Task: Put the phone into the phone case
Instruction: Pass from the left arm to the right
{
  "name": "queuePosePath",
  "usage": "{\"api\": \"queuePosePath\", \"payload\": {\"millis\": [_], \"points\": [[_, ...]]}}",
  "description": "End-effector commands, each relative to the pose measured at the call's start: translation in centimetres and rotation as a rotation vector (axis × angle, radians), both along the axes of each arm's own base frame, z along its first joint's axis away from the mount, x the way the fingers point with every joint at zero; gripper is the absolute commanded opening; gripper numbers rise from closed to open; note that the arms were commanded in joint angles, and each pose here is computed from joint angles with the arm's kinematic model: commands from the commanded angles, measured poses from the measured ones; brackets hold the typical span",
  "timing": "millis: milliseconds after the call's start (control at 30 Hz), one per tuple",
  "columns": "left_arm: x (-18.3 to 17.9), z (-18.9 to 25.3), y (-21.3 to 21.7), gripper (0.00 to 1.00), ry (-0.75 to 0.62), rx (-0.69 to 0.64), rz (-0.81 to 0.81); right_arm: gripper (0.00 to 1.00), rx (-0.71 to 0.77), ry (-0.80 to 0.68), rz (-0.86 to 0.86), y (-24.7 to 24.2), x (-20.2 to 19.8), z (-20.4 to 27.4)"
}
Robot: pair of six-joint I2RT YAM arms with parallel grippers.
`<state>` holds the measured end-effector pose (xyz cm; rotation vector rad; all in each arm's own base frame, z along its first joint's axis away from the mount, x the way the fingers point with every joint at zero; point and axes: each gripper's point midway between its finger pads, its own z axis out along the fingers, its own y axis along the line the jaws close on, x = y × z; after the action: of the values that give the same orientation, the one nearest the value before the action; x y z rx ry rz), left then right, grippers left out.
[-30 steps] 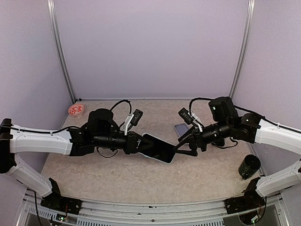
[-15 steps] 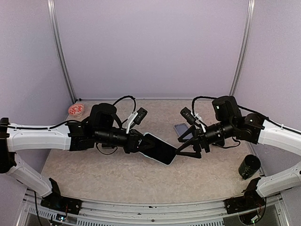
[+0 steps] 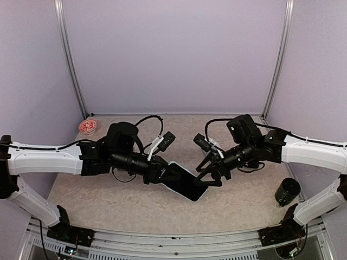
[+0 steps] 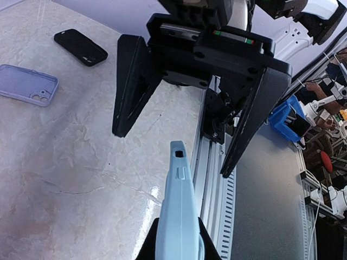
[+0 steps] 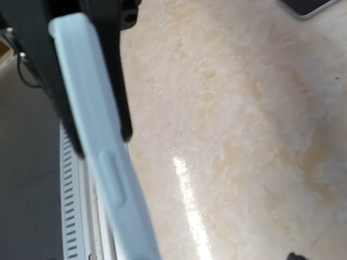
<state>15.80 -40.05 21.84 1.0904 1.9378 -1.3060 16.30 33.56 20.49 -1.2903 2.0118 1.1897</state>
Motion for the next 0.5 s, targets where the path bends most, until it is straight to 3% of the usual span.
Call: {"api": "queuePosePath", "payload": {"millis": [0,267,467], "points": [[-0.8,3.0,-1.4,0.0,-0.053,-0.083,-0.077,0.87,0.003,0.008,0.08,1.2,-1.1,0.1],[-1.3,2.6,-1.7,0.0,-0.053,-0.074,-0.107,0.78,0.003,0.05,0.153,2.2,-2.5,-0.9],[-1.4,2.5,-2.0,0.0,-0.05,-0.071,-0.125,0.64,0.012,0.079,0.192,2.5,-3.3,-1.3]]}}
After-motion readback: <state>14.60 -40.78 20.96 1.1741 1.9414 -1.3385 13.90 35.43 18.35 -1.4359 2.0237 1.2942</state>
